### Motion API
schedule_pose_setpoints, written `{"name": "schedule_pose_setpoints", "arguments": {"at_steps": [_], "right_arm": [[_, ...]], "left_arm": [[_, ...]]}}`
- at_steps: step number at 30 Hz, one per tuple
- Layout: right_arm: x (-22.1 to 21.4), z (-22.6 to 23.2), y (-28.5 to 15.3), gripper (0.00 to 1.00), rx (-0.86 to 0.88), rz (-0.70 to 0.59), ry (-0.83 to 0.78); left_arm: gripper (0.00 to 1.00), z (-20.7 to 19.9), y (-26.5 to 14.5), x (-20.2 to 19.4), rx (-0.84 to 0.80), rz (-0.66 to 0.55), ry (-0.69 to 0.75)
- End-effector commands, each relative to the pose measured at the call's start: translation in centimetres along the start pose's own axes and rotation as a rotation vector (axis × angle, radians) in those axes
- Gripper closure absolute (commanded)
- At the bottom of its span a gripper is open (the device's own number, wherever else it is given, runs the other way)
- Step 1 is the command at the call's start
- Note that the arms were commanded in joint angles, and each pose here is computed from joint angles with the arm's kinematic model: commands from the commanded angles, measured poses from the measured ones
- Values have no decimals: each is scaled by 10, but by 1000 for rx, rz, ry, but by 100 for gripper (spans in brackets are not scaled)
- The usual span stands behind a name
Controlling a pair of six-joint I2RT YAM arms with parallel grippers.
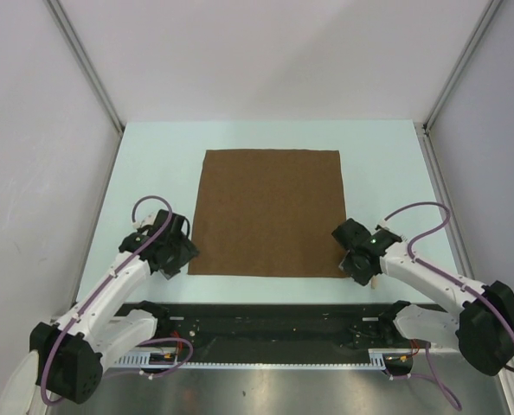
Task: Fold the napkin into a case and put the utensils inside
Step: Flatten out the crumpled napkin at the center of the board, then pick up the flattened napkin from the center of the board.
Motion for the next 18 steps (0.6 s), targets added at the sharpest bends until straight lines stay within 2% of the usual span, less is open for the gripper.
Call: {"name": "schedule_pose_setpoints", "arguments": {"at_steps": [1,8,11,12,18], "right_arm": [[0,10,6,57,-19,-38,59],[-5,13,20,57,-52,-37,68],[-6,12,26,62,-72,-44,68],[-6,12,29,63,-86,-47,69],[-10,8,41,72,-95,-49,34]], "left_arm": [[33,-2,2,0,-10,-2,-25],[28,0,4,0,12,-6,-24],[25,-1,5,0,10,-4,-26],[12,-1,6,0,8,-3,-13],[9,0,10,-1,48,27,55]]}}
Point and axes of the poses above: each gripper's point midway between its finger pads, its own y axis out along the fingers, its own z axis along the line the jaws close on, x = y × z, the point moved 7 cm from there along -y, back along the fingers, and after that the axes turned 3 degrees about -y, right-handed, at the moved point
